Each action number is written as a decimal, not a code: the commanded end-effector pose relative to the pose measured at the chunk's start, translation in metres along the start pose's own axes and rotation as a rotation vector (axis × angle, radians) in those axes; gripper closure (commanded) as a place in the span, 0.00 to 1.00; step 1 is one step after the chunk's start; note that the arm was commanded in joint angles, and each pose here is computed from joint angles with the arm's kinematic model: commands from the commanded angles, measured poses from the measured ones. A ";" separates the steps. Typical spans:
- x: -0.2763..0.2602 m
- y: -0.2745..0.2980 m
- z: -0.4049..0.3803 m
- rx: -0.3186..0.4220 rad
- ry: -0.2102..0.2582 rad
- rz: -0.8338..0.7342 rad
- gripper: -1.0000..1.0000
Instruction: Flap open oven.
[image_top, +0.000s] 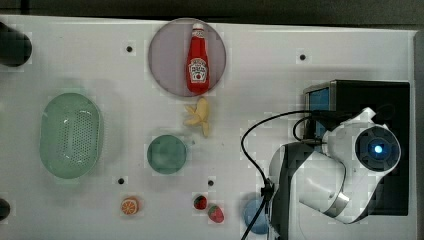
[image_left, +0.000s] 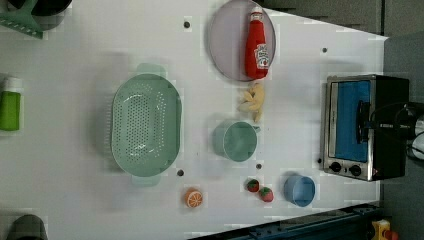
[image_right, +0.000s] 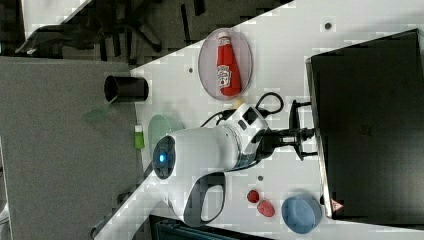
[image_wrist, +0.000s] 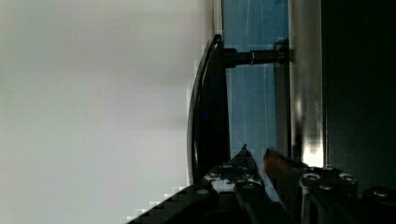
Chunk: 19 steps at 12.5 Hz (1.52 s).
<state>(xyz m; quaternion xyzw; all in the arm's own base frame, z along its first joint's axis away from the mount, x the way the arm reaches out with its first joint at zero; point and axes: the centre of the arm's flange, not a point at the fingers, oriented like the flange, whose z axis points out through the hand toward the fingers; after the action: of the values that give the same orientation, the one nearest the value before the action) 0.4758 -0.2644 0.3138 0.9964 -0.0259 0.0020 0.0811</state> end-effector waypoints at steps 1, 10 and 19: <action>0.014 -0.046 0.004 -0.055 -0.026 -0.057 0.83; 0.023 -0.154 0.042 -0.264 -0.113 -0.084 0.83; 0.016 -0.268 0.152 -0.543 -0.112 0.000 0.83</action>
<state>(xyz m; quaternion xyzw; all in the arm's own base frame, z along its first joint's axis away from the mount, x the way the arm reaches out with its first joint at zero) 0.4971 -0.0222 0.1160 0.9361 0.0552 -0.0953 0.3341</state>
